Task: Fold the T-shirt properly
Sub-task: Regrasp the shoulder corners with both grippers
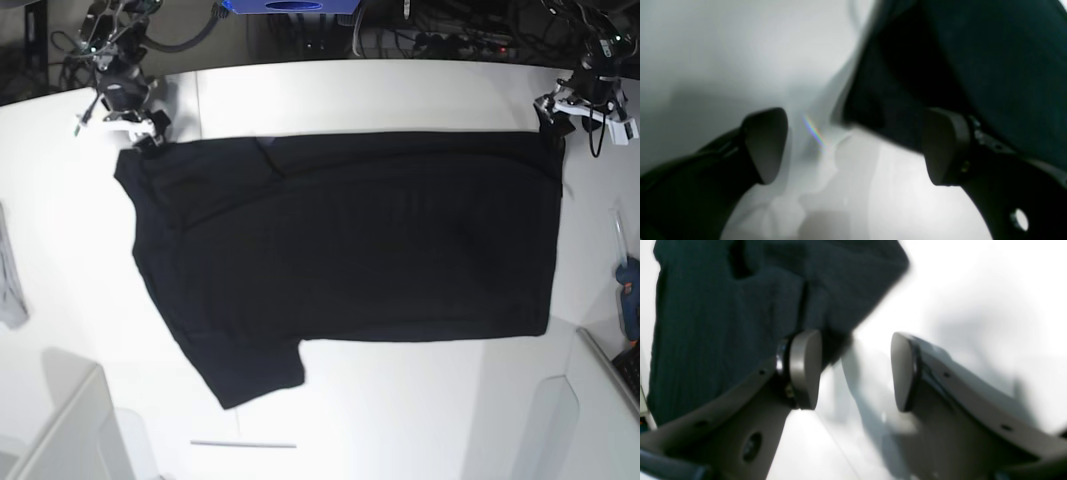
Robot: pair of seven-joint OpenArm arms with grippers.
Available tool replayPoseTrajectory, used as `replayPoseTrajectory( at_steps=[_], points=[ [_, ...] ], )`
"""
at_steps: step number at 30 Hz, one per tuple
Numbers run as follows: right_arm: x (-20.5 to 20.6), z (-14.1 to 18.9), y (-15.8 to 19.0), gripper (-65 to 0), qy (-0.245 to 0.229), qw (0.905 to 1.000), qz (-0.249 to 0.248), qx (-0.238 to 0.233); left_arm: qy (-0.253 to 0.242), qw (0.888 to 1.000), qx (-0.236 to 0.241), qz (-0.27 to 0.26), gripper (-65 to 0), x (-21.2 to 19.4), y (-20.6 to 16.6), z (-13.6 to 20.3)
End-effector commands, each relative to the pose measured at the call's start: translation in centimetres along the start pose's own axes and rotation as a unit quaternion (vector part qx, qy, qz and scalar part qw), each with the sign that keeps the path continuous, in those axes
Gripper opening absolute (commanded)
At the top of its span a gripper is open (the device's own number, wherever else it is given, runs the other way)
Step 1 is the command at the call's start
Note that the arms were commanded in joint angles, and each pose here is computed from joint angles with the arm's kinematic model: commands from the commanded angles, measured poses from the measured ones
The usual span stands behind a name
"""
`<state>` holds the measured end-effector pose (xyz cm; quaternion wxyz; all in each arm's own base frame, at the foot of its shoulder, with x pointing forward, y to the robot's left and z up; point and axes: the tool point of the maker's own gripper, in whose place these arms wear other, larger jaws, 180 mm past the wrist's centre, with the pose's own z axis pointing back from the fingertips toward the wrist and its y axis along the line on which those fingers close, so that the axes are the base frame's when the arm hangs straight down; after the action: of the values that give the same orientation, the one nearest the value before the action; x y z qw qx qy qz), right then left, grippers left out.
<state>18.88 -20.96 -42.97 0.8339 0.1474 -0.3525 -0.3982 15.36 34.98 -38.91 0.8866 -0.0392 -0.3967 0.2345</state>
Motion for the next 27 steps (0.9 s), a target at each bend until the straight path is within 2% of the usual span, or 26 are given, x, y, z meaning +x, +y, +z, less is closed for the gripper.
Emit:
replayPoseTrajectory(
  at_steps=[1,10,19,27],
  points=[
    [0.3,0.2,0.3,-34.4,-0.002,1.0000,0.003,0.006,-0.016,1.000,0.000,-0.009,-5.1,1.0,0.2,0.5],
    [0.6,-0.9,0.5,-34.4,-0.005,0.9999,-0.007,0.010,-0.015,1.000,-0.001,-0.011,-5.1,1.1,0.2,0.4],
    [0.3,-1.8,-0.6,-34.4,0.003,0.9998,-0.021,-0.002,0.011,1.000,0.018,-0.004,-5.1,-0.4,1.0,-1.2],
    [0.6,-1.8,-0.7,-34.4,0.001,0.9998,-0.019,-0.003,0.018,1.000,-0.002,-0.010,-5.1,-0.5,-0.5,-2.3]
  ],
)
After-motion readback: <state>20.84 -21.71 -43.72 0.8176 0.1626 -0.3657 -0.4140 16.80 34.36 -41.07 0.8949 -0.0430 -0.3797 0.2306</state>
